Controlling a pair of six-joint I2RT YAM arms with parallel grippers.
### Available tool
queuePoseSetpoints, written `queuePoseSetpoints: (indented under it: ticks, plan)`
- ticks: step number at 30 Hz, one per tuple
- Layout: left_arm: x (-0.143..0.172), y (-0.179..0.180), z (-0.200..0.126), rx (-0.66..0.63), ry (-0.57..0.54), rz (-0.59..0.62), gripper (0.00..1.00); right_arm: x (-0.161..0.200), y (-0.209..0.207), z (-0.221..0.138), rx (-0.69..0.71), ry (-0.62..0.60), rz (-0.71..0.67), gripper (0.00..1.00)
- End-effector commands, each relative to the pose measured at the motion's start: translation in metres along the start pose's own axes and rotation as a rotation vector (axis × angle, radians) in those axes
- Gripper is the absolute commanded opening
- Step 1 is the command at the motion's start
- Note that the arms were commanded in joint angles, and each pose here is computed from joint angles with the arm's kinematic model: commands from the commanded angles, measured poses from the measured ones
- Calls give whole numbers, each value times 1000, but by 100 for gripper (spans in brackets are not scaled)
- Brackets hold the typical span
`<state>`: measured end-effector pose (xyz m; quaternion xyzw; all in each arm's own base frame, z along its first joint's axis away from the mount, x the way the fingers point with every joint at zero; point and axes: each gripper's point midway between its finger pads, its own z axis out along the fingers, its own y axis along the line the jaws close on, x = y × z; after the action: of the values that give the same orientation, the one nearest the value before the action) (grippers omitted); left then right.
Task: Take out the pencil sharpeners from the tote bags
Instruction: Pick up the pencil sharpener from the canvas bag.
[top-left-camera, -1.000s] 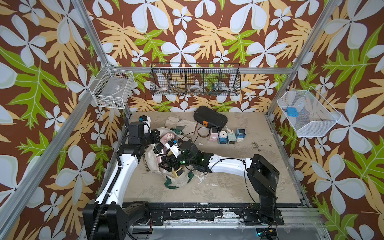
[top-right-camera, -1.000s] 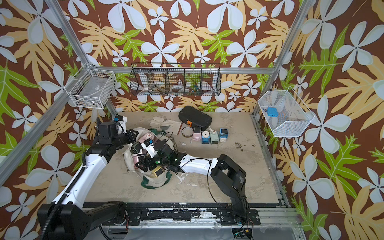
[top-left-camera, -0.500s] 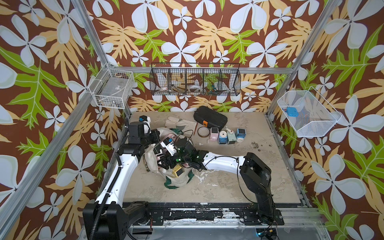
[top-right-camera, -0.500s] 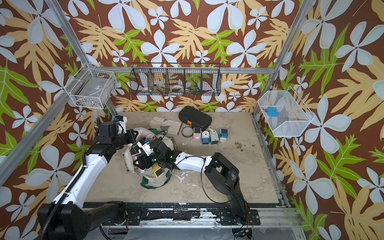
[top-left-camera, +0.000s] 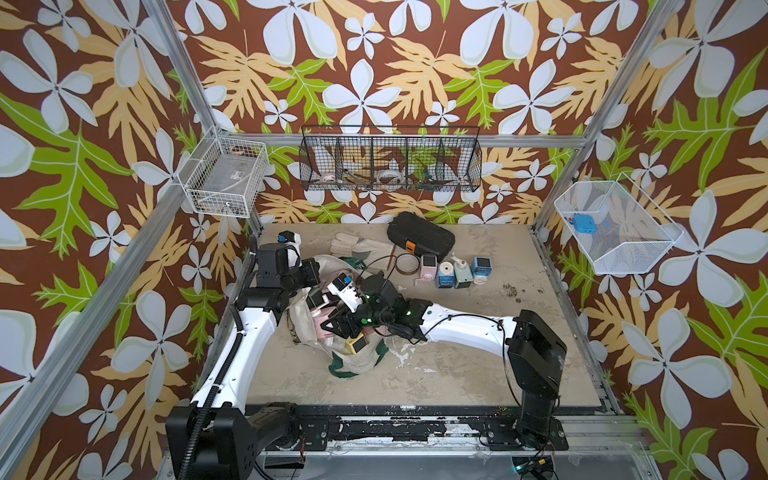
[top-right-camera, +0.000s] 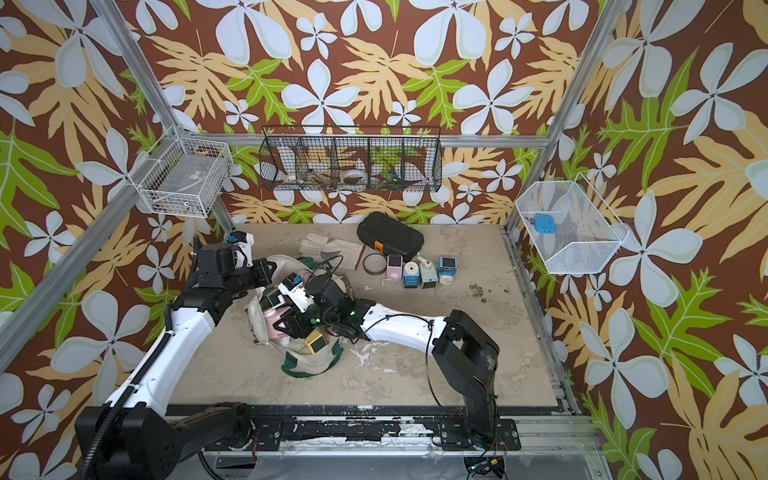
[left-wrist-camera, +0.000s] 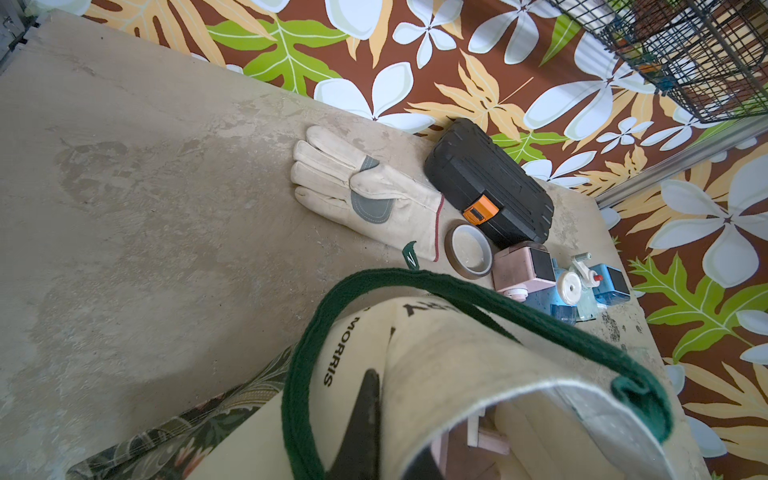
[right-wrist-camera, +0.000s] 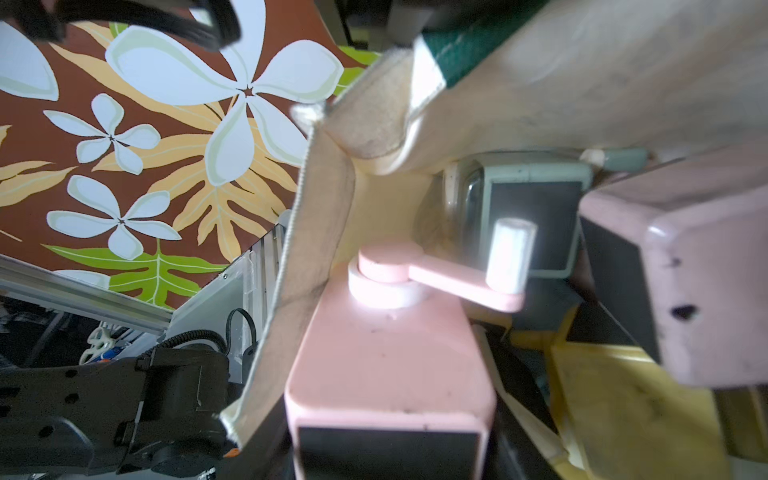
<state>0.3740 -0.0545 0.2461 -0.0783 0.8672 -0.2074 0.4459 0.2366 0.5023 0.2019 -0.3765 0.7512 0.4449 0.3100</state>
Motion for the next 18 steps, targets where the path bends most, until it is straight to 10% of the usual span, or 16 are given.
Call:
queuePoseSetpoints:
  ticks: [1,18]
  plan:
    - [-10,-4,-2,16,-33,-4,0,-11,3,-13,30,-35,-72,40]
    - [-8,1,3,2,-19,-15,0,-54,-10,-147,449,-134,-255,39]
